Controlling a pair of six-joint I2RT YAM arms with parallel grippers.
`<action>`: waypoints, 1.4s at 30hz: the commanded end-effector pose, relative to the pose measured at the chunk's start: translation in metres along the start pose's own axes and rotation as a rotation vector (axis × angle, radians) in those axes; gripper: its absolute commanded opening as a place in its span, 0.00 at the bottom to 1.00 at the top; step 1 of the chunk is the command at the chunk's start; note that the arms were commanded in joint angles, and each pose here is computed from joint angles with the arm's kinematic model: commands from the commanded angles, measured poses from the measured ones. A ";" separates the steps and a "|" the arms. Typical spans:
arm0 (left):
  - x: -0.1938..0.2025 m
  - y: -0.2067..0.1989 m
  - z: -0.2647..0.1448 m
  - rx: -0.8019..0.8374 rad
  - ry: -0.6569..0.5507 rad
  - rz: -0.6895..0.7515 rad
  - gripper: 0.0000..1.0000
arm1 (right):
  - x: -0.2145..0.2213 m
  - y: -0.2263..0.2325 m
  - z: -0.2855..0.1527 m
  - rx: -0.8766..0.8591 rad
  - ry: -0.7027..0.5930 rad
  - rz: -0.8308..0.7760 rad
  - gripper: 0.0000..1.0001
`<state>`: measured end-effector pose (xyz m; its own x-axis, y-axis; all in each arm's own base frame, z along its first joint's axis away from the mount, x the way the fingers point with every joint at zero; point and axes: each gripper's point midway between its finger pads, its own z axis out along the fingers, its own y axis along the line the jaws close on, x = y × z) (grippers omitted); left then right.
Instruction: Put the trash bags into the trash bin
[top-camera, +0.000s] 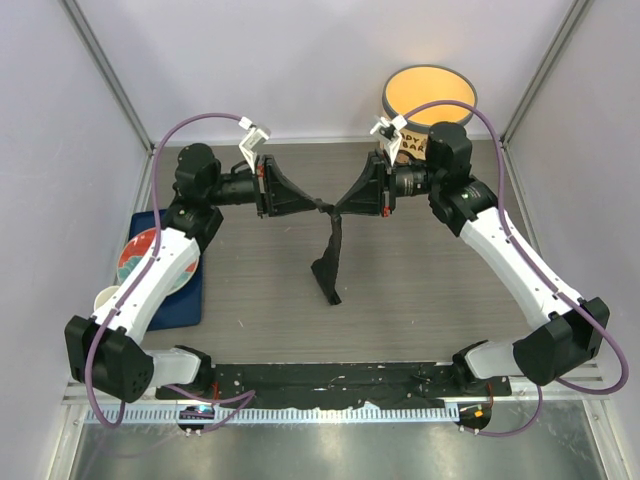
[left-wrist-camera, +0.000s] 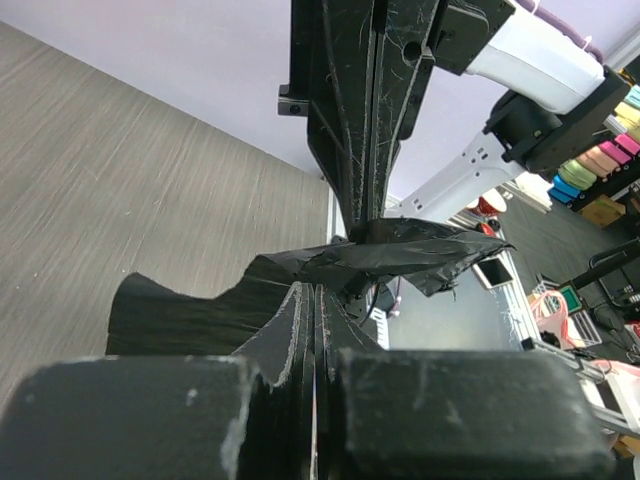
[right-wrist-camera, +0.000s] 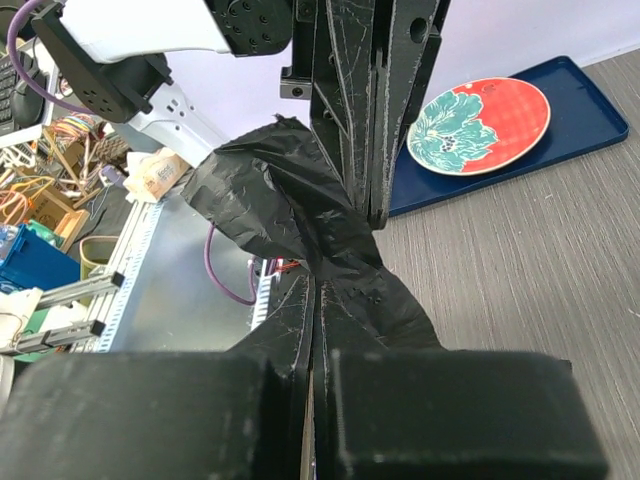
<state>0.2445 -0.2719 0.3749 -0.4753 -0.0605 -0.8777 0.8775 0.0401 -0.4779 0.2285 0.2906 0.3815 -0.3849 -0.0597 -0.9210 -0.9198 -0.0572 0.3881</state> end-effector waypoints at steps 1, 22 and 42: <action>-0.014 -0.023 -0.005 0.041 -0.011 0.094 0.00 | -0.011 0.015 -0.004 -0.018 -0.018 -0.047 0.01; -0.024 -0.040 0.023 0.100 -0.035 0.205 0.26 | -0.012 0.020 -0.002 -0.079 -0.034 -0.029 0.01; -0.021 -0.046 0.015 0.151 -0.017 0.080 0.00 | -0.023 -0.003 -0.014 0.013 -0.072 -0.005 0.01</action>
<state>0.2208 -0.2893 0.4057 -0.4253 -0.0728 -0.9021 0.9046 -0.0652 -0.4212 0.2424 0.2783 0.3902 -0.4219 -0.0049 -0.9066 -0.9058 -0.0406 0.4218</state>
